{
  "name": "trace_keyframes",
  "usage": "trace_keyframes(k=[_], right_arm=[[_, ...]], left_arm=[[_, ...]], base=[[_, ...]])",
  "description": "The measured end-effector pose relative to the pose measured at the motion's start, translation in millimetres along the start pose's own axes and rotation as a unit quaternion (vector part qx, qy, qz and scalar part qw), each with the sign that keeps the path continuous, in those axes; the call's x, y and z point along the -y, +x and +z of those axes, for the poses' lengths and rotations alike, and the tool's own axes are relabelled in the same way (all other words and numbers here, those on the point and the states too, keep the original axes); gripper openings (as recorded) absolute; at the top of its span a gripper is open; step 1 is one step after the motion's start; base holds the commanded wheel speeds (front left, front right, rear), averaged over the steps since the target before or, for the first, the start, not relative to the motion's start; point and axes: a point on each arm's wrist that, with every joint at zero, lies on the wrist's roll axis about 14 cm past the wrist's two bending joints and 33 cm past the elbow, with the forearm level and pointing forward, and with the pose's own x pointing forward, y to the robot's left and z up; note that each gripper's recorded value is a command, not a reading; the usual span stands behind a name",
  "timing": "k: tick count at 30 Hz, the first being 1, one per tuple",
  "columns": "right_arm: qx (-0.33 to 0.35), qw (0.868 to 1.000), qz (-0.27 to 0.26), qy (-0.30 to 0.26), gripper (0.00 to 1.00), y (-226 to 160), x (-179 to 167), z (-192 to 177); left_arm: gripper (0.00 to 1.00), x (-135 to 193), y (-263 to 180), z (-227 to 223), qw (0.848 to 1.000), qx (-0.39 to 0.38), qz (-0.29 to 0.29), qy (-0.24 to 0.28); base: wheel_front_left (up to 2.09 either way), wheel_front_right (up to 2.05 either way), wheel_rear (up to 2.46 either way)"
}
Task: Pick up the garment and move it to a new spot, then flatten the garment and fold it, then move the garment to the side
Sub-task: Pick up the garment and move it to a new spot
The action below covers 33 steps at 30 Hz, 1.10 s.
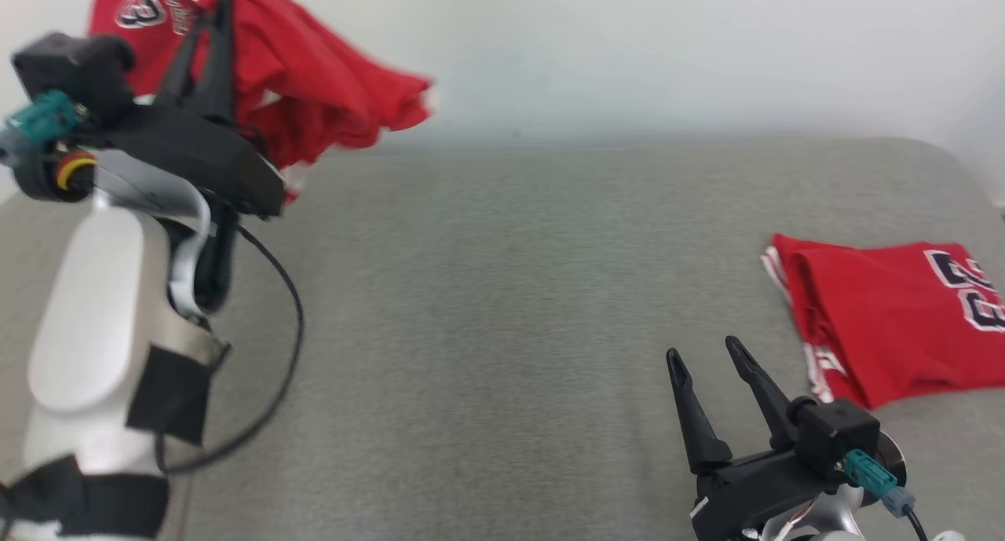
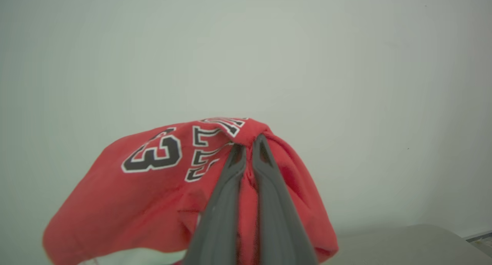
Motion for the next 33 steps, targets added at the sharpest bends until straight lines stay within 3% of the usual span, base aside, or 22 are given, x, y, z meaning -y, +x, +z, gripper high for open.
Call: trace_keyframes(k=[9, 19, 20, 21, 22, 25, 33], right_arm=[[0.02, 0.996, -0.085, 0.001, 1.0, -39, 48, 12], [0.018, 0.989, -0.143, 0.009, 1.0, -68, 76, 6], [0.015, 0.989, -0.144, 0.009, 1.0, -68, 77, 4], [0.013, 0.989, -0.144, 0.01, 1.0, -67, 77, 2], [0.011, 0.989, -0.144, 0.01, 1.0, -66, 77, 1], [0.008, 0.99, -0.139, 0.013, 1.0, -62, 75, -2], [0.011, 0.992, -0.127, 0.01, 1.0, -52, 72, 0]], left_arm=[[0.0, 112, -21, -43, 0.992, -0.025, -0.104, -0.061], [0.0, 151, -80, -163, 0.972, -0.178, -0.129, -0.087], [0.16, 150, -85, -175, 0.969, -0.193, -0.126, -0.086], [0.5, 150, -92, -187, 0.966, -0.209, -0.127, -0.086], [1.0, 150, -98, -197, 0.963, -0.222, -0.124, -0.091], [1.0, 150, -117, -220, 0.953, -0.26, -0.113, -0.109], [1.0, 121, -133, -212, 0.961, -0.222, -0.05, -0.155]], base=[[0.0, 0.0, 0.0], [0.0, 0.0, 0.0], [0.0, 0.0, 0.0], [0.0, 0.0, 0.0], [0.0, 0.0, 0.0], [0.0, 0.0, 0.0], [0.0, 0.0, 0.0]])
